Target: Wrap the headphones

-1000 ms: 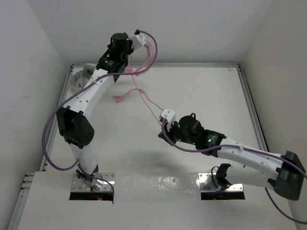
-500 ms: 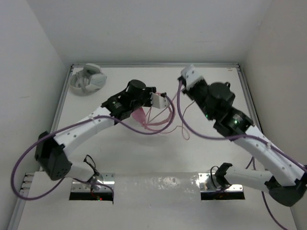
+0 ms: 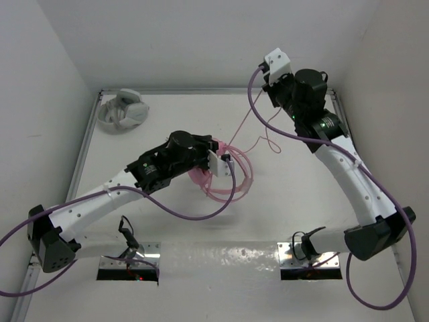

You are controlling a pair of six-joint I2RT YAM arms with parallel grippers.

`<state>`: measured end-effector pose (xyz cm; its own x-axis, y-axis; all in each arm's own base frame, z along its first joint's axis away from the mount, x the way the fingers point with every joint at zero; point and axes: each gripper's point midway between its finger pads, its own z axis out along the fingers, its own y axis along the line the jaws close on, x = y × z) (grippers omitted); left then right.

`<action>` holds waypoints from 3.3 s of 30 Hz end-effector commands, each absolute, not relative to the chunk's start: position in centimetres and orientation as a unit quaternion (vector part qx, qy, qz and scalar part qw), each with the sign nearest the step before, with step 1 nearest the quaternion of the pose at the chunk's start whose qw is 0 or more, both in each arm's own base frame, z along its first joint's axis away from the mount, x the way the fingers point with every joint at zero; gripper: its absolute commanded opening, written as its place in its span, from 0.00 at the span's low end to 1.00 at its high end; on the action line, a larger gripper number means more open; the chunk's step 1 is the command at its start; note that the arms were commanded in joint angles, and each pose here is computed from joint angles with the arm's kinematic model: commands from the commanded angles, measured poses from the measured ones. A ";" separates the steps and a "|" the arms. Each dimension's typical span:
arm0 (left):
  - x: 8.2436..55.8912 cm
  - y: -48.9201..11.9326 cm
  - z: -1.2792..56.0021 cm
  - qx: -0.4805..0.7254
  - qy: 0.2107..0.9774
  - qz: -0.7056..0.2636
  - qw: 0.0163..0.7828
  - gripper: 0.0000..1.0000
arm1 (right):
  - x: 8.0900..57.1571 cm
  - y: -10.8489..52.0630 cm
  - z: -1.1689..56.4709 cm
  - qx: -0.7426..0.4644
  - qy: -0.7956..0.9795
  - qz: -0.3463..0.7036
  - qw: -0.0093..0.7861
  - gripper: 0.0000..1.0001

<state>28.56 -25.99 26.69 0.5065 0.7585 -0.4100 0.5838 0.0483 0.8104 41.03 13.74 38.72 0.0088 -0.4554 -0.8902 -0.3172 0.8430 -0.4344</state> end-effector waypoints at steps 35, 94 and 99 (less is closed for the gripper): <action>29.3 -22.0 59.0 0.348 0.487 0.063 0.799 0.00 | 43.5 32.6 12.1 -0.123 0.756 0.416 0.491 0.09; 39.4 -18.2 56.2 0.267 0.596 0.180 0.735 0.00 | 29.4 32.2 13.2 -0.229 0.687 0.346 0.596 0.00; 44.1 -15.9 51.8 0.280 0.627 0.233 0.689 0.00 | 22.2 32.5 12.9 -0.325 0.684 0.327 0.566 0.00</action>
<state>42.85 -18.81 48.63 0.0762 0.7074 -0.7027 0.1726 0.6847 0.7081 24.65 32.78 12.15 -0.2300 0.0168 -0.9731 -0.7772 0.5985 0.1940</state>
